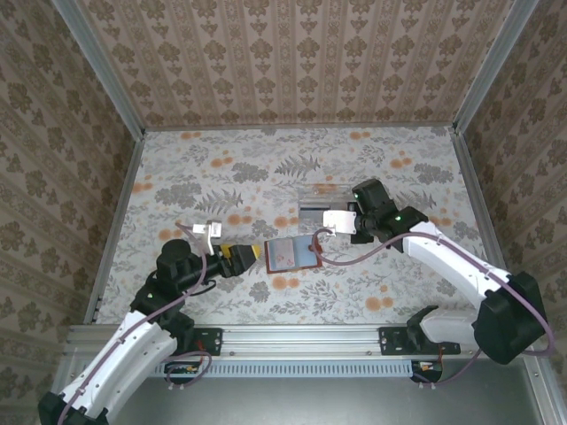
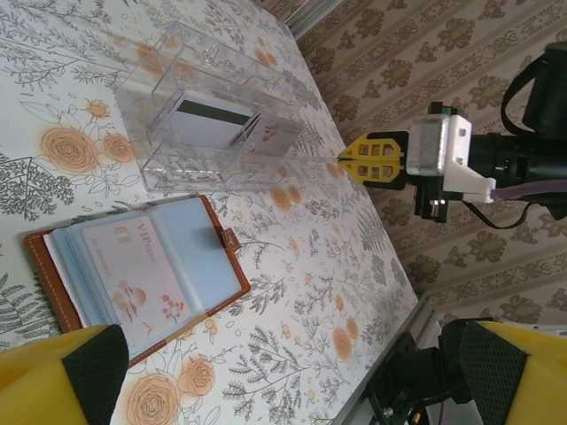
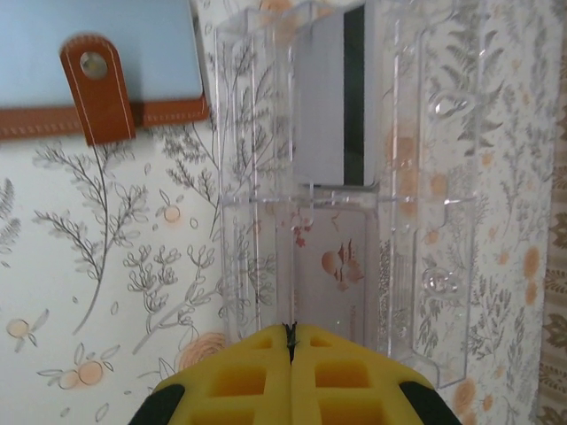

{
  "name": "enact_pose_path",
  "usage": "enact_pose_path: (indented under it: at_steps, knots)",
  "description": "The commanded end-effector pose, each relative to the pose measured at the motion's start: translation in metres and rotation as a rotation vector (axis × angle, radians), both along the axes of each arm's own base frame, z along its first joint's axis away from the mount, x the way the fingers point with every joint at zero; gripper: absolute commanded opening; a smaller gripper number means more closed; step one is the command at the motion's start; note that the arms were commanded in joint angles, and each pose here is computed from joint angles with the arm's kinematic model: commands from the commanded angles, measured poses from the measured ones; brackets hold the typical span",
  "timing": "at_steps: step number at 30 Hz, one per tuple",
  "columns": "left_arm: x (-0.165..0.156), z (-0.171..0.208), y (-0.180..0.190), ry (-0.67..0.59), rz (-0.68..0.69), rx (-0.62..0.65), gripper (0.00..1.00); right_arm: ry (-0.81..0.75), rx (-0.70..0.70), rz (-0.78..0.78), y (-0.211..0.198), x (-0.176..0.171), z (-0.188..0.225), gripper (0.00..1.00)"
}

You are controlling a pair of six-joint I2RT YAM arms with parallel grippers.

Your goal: Take the credit cards out of the card holder

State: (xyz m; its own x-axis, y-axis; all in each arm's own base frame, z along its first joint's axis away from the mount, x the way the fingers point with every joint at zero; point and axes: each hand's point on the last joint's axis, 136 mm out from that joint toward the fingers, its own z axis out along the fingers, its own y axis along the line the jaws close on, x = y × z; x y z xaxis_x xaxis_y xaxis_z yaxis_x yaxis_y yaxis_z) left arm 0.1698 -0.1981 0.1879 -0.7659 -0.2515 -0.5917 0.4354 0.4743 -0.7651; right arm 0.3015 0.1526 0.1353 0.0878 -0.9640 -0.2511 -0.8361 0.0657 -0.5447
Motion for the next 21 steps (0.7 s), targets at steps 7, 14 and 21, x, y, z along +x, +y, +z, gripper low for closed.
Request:
enact_pose_path:
  at_steps: [7,14,21]
  knots:
    - [0.003,-0.001,0.005,0.006,0.032,0.018,1.00,-0.010,0.014,0.025,-0.005,0.025,-0.011,0.00]
    - [0.004,-0.003,0.004,0.010,0.027,0.016,1.00,-0.010,0.028,0.010,-0.008,0.034,-0.011,0.00]
    - [0.003,-0.003,0.003,0.010,0.021,0.016,1.00,-0.021,0.039,0.000,-0.006,0.040,-0.007,0.00]
